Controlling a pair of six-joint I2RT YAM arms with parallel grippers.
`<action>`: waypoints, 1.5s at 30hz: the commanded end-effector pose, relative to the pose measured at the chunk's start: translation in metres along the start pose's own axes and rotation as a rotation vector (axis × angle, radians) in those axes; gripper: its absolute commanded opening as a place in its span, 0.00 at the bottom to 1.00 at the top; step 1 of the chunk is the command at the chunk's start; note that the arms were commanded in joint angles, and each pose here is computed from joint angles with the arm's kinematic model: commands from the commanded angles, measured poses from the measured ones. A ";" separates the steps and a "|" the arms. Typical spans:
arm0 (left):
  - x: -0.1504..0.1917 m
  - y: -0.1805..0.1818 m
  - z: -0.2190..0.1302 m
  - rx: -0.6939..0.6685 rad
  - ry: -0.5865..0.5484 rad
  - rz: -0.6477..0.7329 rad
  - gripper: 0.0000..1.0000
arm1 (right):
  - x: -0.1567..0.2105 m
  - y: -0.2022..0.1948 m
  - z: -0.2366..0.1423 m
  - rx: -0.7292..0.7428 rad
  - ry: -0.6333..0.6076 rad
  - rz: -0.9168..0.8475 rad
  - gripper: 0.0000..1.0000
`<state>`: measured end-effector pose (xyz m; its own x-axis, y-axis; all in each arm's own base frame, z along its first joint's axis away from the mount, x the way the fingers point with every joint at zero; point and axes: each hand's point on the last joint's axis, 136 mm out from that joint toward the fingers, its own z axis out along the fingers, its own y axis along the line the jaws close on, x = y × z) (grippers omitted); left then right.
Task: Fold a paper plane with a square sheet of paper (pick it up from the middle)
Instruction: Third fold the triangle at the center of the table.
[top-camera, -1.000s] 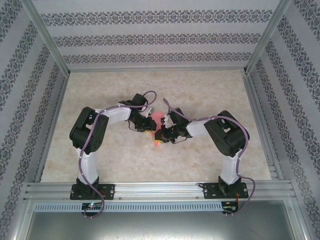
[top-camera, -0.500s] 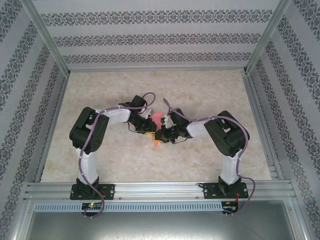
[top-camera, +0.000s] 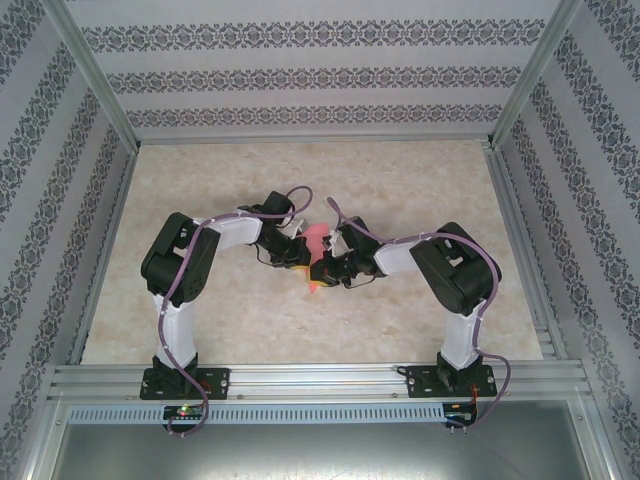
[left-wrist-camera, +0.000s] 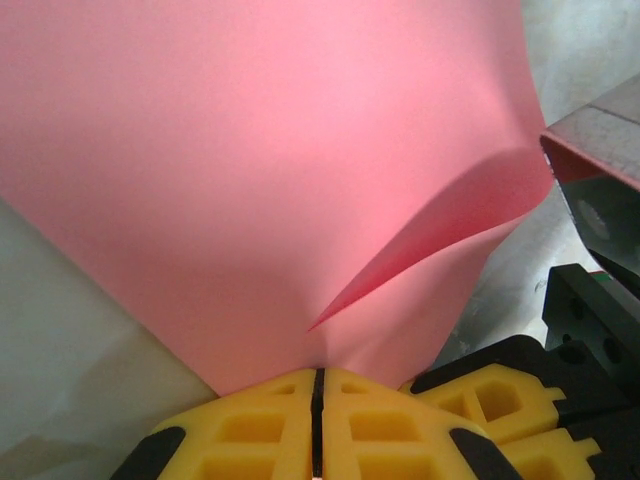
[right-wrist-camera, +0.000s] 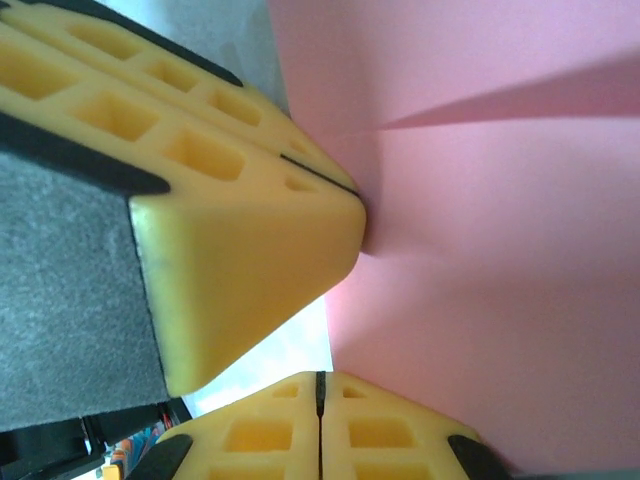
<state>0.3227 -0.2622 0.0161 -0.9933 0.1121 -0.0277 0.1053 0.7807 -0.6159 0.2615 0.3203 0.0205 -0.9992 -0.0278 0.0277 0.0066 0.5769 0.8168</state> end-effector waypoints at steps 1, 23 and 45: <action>0.025 0.064 0.020 -0.242 0.083 -0.047 0.10 | 0.005 -0.003 -0.005 0.012 -0.006 0.022 0.07; 0.032 0.095 0.026 -0.370 0.109 -0.047 0.10 | 0.041 -0.017 -0.003 0.178 0.075 -0.034 0.06; 0.036 0.097 0.029 -0.366 0.120 -0.045 0.11 | 0.007 0.010 -0.005 0.106 -0.033 -0.020 0.05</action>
<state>0.3241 -0.2601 0.0128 -0.9891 0.1431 -0.0339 0.1357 0.7990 -0.5859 0.2496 0.3123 0.0317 -0.9999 -0.0120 -0.0083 -0.0142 0.6742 0.7384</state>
